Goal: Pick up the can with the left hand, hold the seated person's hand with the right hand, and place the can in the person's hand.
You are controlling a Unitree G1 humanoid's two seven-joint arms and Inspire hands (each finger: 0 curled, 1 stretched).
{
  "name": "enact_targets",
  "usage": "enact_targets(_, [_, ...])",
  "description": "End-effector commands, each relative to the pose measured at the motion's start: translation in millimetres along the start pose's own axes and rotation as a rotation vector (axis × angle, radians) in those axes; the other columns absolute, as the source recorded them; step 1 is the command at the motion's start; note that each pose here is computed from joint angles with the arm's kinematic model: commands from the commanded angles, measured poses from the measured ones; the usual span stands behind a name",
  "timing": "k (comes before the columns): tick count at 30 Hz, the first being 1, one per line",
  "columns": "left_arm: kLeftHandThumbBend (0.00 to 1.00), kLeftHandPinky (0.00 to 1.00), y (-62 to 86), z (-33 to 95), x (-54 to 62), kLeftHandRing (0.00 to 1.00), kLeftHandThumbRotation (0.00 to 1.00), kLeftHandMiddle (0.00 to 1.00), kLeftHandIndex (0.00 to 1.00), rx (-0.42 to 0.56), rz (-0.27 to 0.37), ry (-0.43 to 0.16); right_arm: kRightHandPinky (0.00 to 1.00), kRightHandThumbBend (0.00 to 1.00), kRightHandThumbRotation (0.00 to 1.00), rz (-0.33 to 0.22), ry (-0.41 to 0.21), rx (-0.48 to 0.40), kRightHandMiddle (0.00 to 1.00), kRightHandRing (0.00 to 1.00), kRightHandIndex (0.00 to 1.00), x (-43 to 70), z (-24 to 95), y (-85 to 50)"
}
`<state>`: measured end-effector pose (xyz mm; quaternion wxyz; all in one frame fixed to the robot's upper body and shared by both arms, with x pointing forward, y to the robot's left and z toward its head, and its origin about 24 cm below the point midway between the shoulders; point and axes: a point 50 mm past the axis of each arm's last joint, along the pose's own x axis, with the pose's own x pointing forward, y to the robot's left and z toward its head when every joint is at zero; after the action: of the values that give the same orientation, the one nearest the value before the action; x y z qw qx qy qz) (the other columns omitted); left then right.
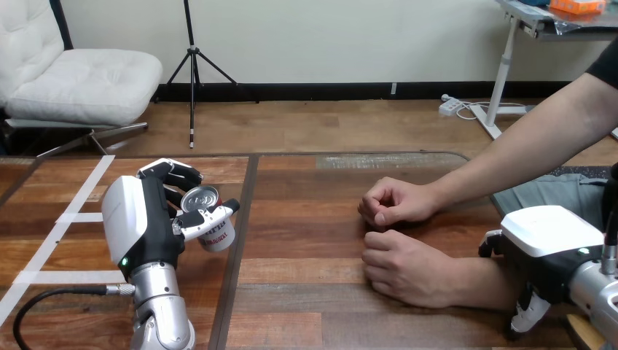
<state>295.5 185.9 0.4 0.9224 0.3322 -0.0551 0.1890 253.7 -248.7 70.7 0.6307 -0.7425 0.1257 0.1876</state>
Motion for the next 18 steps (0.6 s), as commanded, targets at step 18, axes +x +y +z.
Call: enact_targets(18, [0.74, 0.34, 9.1, 28.5, 21.4, 0.39, 0.00, 0.44, 0.45, -0.063, 0.067, -0.114, 0.72, 0.93, 0.00, -0.104, -0.032, 0.028, 0.79, 0.78, 0.76, 13.9, 0.0, -7.2])
